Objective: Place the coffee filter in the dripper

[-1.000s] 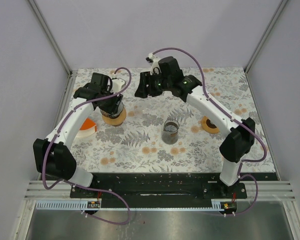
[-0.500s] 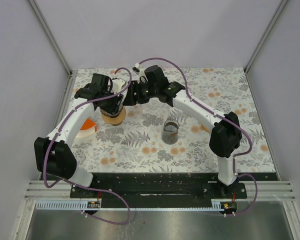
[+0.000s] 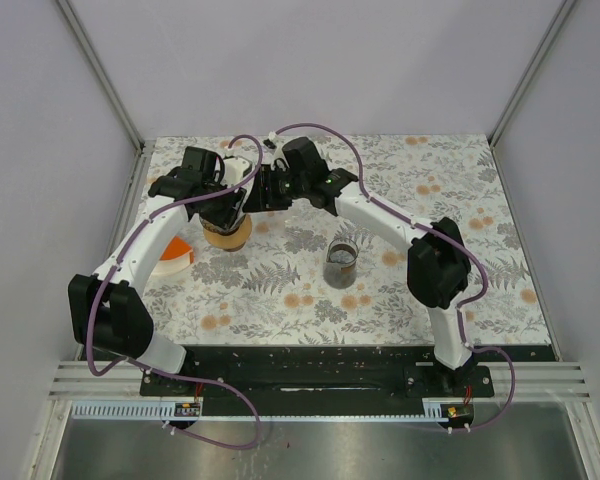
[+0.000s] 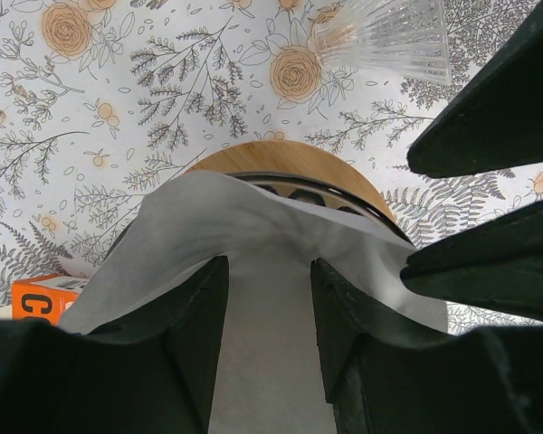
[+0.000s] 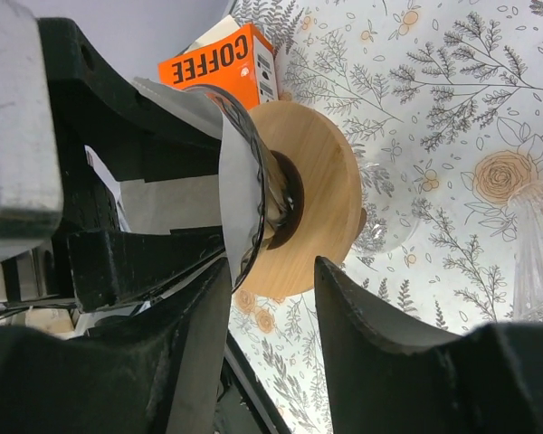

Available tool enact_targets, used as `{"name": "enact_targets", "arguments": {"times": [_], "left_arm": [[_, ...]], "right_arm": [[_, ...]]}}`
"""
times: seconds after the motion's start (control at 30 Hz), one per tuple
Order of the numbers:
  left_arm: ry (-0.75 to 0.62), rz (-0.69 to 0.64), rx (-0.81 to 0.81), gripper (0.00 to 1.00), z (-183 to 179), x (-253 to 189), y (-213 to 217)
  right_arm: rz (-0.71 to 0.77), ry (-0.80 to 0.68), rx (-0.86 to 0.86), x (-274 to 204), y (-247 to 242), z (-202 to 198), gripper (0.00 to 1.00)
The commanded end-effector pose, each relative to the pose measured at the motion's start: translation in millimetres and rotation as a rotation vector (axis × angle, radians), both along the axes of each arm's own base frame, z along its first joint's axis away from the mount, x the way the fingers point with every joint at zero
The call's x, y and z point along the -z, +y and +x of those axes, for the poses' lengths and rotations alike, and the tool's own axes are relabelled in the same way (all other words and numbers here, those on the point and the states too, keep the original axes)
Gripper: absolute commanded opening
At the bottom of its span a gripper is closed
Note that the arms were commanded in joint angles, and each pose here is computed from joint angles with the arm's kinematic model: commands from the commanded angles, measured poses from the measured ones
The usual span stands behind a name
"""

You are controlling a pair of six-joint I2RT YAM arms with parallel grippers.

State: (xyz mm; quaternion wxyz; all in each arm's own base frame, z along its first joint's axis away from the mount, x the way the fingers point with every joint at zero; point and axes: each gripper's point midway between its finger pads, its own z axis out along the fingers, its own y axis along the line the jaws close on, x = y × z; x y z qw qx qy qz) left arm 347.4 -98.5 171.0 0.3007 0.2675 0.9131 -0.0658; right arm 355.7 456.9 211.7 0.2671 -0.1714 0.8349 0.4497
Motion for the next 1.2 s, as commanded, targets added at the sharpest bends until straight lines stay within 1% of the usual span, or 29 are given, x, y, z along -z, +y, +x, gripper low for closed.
{"name": "enact_targets", "arguments": {"times": [0.0,0.13,0.37,0.67,0.8,0.87,1.0,1.17], "left_arm": [[-0.045,-0.038,0.007,0.47,4.7,-10.2,-4.0],[-0.082,-0.047,0.01,0.47,7.2,-26.3,-4.5],[-0.145,-0.08,0.018,0.59,9.6,-55.6,-2.5],[-0.164,-0.105,0.019,0.65,7.1,-68.1,0.1],[-0.185,-0.161,0.035,0.67,4.2,-84.8,-6.6],[-0.209,-0.177,0.033,0.7,3.8,-95.9,-7.4],[-0.247,-0.178,-0.004,0.74,4.0,-109.6,1.3],[-0.293,-0.134,-0.143,0.77,7.5,-113.7,33.8]], "right_arm": [[0.062,-0.022,0.005,-13.6,12.4,3.7,0.47],[0.064,-0.016,0.0,-12.9,12.7,1.2,0.44],[0.049,-0.021,0.005,-11.7,11.3,-0.5,0.41],[0.031,-0.033,-0.013,-12.6,16.3,-4.5,0.4],[0.027,-0.037,-0.019,-13.8,18.3,-5.6,0.4],[0.025,-0.038,-0.018,-13.6,19.2,-6.3,0.4],[0.024,-0.048,-0.016,-15.6,18.5,-5.5,0.4],[0.019,-0.048,-0.014,-15.4,18.3,-3.9,0.4]]}}
